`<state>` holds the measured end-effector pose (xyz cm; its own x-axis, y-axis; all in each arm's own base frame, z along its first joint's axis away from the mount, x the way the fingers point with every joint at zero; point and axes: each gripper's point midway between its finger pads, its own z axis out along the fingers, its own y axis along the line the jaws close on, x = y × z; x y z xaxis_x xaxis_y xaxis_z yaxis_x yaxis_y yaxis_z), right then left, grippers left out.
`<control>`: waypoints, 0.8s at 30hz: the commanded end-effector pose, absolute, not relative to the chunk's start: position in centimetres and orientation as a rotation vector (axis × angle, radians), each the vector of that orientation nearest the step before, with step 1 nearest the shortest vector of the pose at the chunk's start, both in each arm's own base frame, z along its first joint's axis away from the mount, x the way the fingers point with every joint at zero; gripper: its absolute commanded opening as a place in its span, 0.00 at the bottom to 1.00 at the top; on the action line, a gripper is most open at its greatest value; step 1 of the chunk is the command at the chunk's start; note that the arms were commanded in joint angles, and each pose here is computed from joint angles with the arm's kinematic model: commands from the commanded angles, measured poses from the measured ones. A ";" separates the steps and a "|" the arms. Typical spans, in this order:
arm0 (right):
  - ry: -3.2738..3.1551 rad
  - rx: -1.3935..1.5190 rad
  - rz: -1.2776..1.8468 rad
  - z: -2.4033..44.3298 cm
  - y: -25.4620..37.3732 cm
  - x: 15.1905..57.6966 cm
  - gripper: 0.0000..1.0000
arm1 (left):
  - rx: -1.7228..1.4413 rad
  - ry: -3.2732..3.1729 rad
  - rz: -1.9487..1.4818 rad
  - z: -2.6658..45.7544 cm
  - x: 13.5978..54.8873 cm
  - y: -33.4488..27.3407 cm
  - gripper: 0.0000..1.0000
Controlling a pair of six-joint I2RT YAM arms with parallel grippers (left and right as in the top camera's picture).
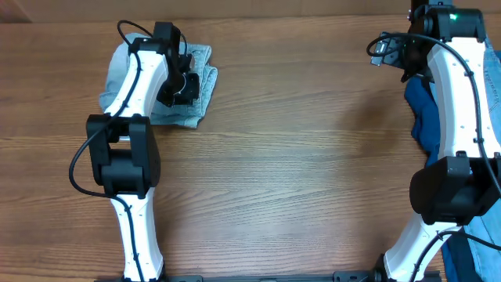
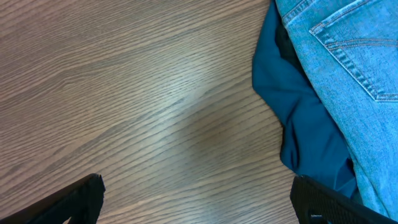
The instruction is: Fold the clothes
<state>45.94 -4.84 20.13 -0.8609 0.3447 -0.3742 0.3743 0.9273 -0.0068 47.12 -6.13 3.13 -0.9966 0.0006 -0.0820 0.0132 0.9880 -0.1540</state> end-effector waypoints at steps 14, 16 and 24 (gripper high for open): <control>2.714 0.533 -0.133 20.0 -5.3 45.9 1.00 | -0.333 2.861 0.262 11.5 48.1 1.6 0.05; 2.714 0.533 -0.134 20.0 -5.3 45.9 1.00 | -0.336 2.853 0.222 10.0 48.6 1.4 0.04; 2.714 0.533 -0.133 20.0 -5.3 45.9 1.00 | -0.339 2.887 0.191 4.0 47.5 1.3 0.04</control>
